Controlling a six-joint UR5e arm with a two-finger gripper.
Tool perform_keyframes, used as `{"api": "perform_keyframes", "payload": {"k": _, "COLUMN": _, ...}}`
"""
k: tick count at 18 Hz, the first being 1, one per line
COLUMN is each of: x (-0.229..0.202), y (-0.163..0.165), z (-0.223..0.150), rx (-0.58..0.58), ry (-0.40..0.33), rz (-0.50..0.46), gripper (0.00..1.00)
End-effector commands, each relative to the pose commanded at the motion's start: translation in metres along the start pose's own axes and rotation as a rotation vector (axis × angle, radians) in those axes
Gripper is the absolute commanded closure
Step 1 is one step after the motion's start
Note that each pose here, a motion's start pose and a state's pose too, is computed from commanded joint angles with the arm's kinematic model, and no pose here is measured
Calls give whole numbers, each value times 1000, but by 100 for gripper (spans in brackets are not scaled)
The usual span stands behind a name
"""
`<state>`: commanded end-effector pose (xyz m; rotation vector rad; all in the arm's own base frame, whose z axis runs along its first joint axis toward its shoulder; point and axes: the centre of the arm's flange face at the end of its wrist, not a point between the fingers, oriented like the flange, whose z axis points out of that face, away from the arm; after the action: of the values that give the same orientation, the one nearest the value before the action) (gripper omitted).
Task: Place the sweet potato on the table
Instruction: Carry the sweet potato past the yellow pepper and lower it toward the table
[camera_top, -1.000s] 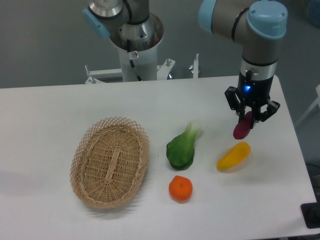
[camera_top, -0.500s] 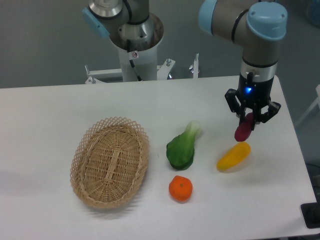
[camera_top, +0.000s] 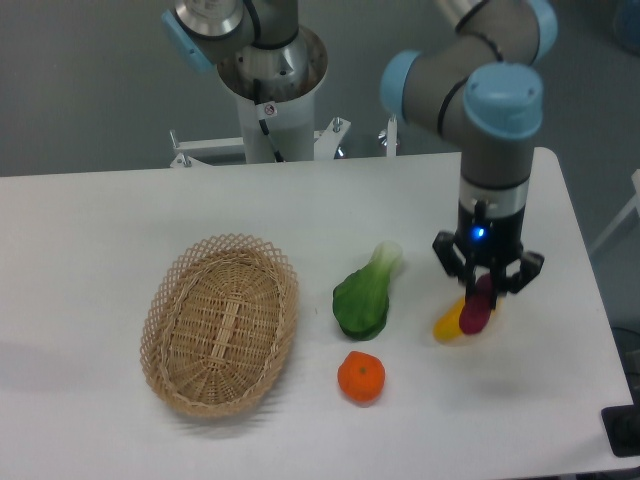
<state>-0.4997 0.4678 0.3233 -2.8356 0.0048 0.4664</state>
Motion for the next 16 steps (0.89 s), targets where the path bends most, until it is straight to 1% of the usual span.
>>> {"api": "perform_keyframes", "payload": {"k": 4, "x": 9, "y": -10, "z": 34, "rx": -16, "ry": 22, "rz": 6, "gripper": 67}}
{"api": "perform_keyframes", "payload": {"k": 6, "x": 14, "y": -17, "z": 48, "rx": -16, "ry": 28, "rz": -35, "gripper": 67}}
{"api": "perform_keyframes", "payload": {"k": 9, "x": 17, "y": -20, "z": 62, "rx": -22, "ry": 40, "rz": -133, "gripper": 67}}
{"api": "perform_keyframes", "payload": {"k": 10, "x": 19, "y": -21, "z": 67, "rx": -22, "ry": 42, "rz": -144, "gripper": 67}}
{"api": "perform_keyframes", "payload": {"k": 13, "x": 22, "y": -20, "z": 85, "rx": -35, "ry": 59, "rz": -144, "gripper": 67}}
{"api": "perform_keyframes", "payload": {"k": 16, "x": 26, "y": -18, "z": 89, "rx": -40, "ry": 67, "rz": -138, "gripper": 67}}
